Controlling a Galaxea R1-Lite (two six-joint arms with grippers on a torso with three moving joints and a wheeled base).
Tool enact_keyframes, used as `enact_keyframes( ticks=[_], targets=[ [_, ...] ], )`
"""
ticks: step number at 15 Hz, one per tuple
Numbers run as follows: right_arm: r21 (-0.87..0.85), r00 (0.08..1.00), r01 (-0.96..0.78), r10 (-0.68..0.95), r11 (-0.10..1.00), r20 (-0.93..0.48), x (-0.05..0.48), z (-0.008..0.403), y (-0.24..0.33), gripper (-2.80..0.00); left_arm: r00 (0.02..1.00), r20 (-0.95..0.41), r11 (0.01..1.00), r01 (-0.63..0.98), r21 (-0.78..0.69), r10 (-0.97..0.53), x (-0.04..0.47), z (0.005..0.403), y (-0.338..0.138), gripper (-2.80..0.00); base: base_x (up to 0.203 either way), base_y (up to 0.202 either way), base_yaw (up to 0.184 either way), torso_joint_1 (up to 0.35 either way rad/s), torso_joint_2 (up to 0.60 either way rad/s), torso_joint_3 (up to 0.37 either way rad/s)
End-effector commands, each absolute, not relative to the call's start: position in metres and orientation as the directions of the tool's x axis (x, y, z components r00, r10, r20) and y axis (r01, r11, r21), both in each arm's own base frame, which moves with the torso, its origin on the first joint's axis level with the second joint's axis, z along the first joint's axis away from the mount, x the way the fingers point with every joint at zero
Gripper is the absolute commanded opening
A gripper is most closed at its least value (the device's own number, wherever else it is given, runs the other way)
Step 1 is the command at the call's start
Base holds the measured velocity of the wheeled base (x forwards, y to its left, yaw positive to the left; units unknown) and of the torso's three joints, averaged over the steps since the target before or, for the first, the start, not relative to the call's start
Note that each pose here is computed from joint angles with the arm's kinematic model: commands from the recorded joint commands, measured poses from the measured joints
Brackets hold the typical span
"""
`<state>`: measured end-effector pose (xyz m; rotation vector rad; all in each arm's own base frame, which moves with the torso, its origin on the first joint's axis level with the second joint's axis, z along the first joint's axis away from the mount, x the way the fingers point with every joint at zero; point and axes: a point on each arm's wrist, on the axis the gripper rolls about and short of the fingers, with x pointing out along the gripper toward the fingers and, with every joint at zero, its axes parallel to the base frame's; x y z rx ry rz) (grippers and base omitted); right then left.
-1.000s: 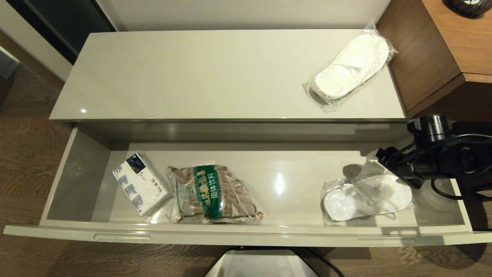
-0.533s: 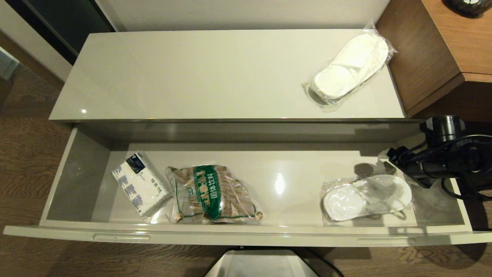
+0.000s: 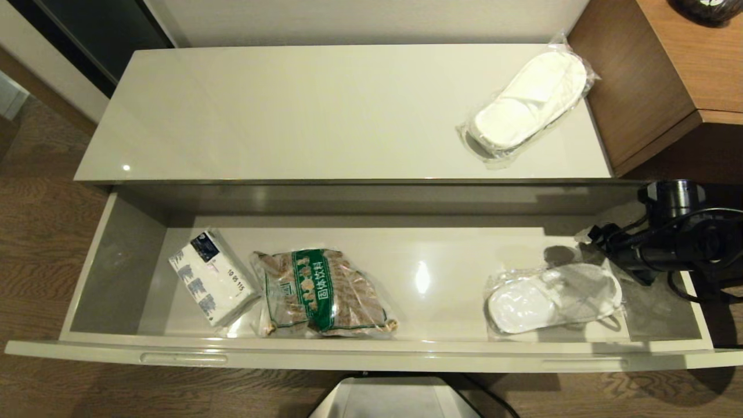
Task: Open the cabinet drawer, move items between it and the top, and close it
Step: Take out the disposable slippers from the drawer
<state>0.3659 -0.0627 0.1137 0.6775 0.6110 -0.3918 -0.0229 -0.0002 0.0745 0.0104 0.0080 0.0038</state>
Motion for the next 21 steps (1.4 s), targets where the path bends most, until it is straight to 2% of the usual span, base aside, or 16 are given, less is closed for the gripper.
enact_keyframes(
  ticks=[1, 15, 21],
  targets=[
    [0.455, 0.745, 0.537, -0.147, 0.71, -0.65, 0.371, 0.1, -0.068, 0.0, 1.0, -0.008, 1.0, -0.005, 0.011, 0.005, -0.023, 0.075, 0.0, -2.8, 0.0, 0.0, 0.0, 0.0, 0.0, 0.0],
    [0.422, 0.694, 0.58, -0.151, 0.697, -0.704, 0.383, 0.05, -0.078, 0.0, 1.0, -0.008, 1.0, -0.005, 0.011, 0.005, -0.023, 0.075, 0.0, -2.8, 0.0, 0.0, 0.0, 0.0, 0.0, 0.0],
    [0.417, 0.684, 0.584, -0.146, 0.696, -0.715, 0.384, 0.043, -0.077, 0.0, 1.0, -0.008, 1.0, -0.005, 0.011, 0.005, -0.023, 0.075, 0.0, -2.8, 0.0, 0.0, 0.0, 0.0, 0.0, 0.0]
  ],
)
